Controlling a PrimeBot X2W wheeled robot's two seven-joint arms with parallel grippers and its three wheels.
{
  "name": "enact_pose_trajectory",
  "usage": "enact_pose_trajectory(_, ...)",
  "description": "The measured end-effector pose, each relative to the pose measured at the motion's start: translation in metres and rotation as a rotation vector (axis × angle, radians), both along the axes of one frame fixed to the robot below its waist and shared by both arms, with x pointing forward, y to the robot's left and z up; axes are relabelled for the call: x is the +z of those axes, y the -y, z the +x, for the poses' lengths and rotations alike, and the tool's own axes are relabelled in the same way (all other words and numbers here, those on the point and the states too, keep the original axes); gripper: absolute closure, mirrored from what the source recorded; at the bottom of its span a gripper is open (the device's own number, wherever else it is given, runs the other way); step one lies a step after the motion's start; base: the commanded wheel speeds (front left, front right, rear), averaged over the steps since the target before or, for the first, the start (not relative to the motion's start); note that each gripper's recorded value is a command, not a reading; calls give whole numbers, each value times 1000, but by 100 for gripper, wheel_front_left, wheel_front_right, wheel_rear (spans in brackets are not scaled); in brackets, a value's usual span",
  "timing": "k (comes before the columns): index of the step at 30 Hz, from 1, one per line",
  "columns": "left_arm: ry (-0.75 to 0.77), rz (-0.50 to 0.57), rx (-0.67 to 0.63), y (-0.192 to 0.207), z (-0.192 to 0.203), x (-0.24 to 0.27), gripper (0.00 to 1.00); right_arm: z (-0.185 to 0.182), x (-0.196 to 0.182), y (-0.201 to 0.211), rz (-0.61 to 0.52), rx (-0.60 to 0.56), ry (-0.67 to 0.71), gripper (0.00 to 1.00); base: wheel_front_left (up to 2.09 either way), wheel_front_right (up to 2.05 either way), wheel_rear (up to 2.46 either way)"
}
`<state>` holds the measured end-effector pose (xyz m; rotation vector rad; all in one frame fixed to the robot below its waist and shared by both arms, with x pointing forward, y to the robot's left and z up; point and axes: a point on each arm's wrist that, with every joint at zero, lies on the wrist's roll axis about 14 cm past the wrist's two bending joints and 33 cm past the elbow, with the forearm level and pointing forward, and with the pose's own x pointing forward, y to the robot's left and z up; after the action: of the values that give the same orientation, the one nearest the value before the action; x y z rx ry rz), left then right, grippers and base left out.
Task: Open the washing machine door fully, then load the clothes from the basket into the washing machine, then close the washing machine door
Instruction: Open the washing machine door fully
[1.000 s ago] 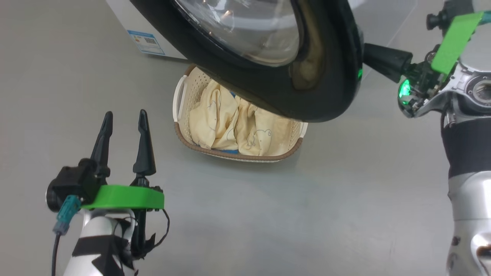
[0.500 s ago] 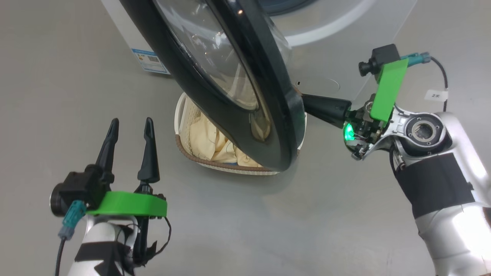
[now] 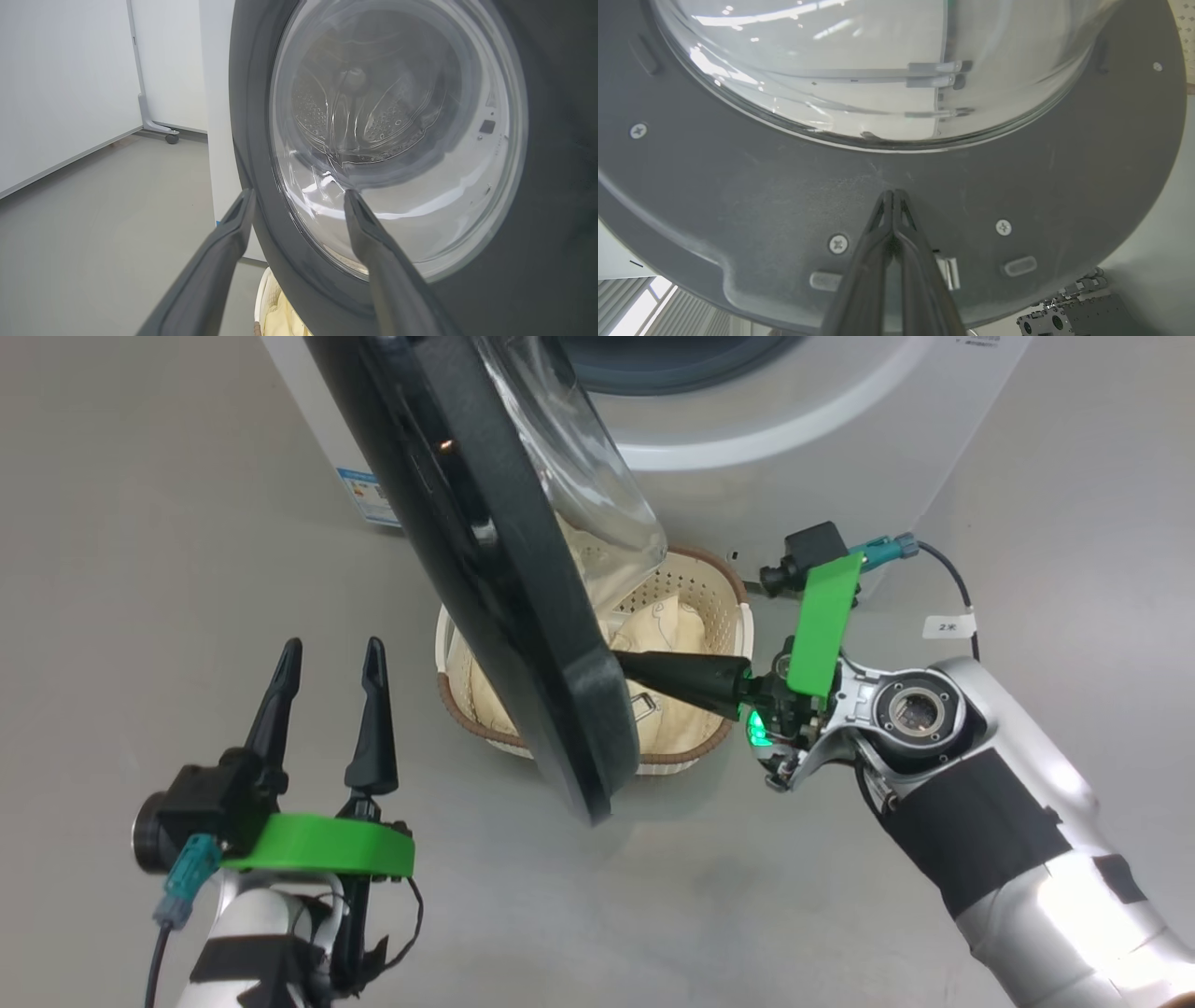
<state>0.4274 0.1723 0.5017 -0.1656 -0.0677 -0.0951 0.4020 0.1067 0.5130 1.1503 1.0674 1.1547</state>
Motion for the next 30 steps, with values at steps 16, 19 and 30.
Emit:
enact_pose_trajectory(16, -2, -9, -20, 8, 0, -1, 0, -12, -2, -5, -3, -12, -22, 100, 0, 0, 0)
enact_pose_trajectory(19, 4, -11, -29, 11, 1, 1, 0, -7, 4, 0, 5, -47, -5, 100, 0, 0, 0)
enact_pose_trajectory(30, 30, -10, -69, 22, 3, 9, 0, 20, 23, 53, 15, -296, 58, 100, 0, 0, 0)
